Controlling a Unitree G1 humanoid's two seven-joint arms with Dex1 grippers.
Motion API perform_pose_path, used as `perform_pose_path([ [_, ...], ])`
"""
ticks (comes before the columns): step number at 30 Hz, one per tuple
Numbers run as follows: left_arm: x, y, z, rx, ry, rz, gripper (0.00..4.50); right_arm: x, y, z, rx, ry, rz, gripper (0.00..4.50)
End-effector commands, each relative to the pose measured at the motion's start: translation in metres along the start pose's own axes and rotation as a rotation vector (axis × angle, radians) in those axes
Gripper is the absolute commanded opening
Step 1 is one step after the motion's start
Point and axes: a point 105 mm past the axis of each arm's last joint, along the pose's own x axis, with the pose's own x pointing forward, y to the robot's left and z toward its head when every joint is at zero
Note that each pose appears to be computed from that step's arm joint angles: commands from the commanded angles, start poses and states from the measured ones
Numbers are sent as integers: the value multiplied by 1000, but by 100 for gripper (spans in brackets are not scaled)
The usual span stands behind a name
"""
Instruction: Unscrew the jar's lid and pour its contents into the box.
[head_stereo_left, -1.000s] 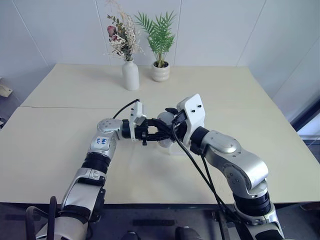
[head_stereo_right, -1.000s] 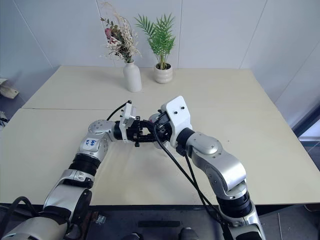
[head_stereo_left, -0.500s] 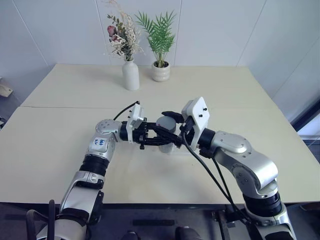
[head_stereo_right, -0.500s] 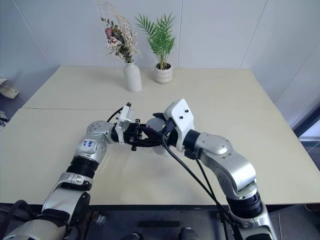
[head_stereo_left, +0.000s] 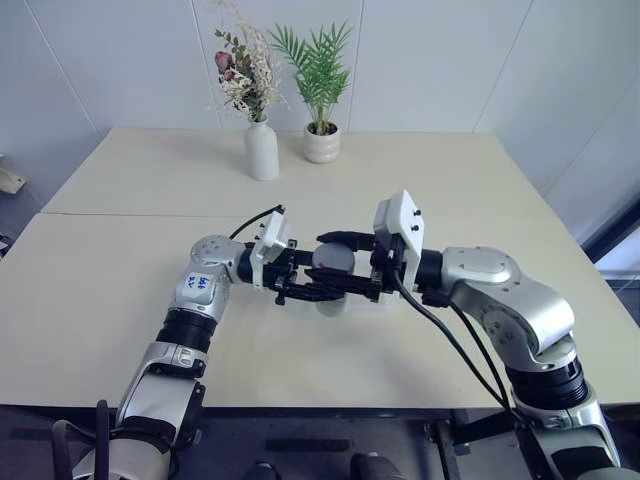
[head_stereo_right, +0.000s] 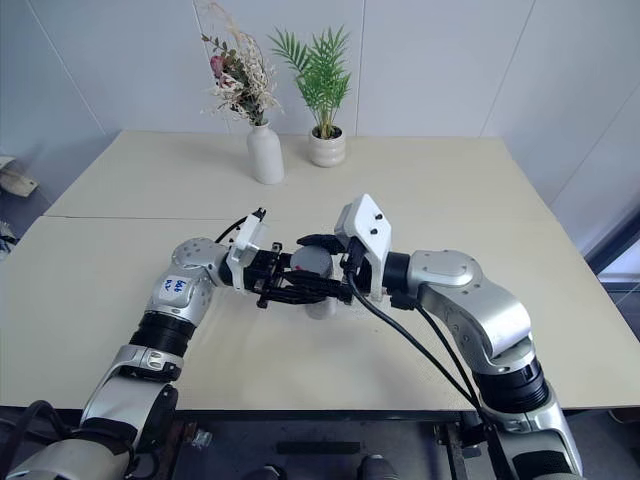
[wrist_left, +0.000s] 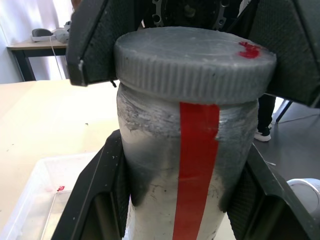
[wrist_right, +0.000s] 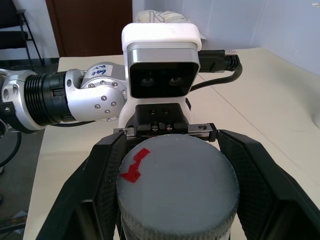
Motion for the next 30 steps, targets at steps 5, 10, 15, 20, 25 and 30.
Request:
perform_pose_path([
  [5, -6, 4, 12, 18, -37, 23, 206, 2, 24, 11, -45, -47, 169, 257],
  [10, -2, 3, 12, 10, -42, 14, 206, 4, 18, 13, -48, -65, 136, 352],
  [15, 1, 2, 12, 2, -37, -2, 206, 4, 12, 17, -80, -71, 95, 447],
  [20, 4, -1, 10, 7, -27, -27, 206, 3, 7, 21, -97, -65, 74, 447],
  [25, 6, -5, 9, 12, -18, -55, 206, 2, 1, 22, -105, -64, 52, 447],
  [30, 7, -5, 8, 20, -11, -56, 206, 1, -2, 19, -111, -43, 43, 447],
])
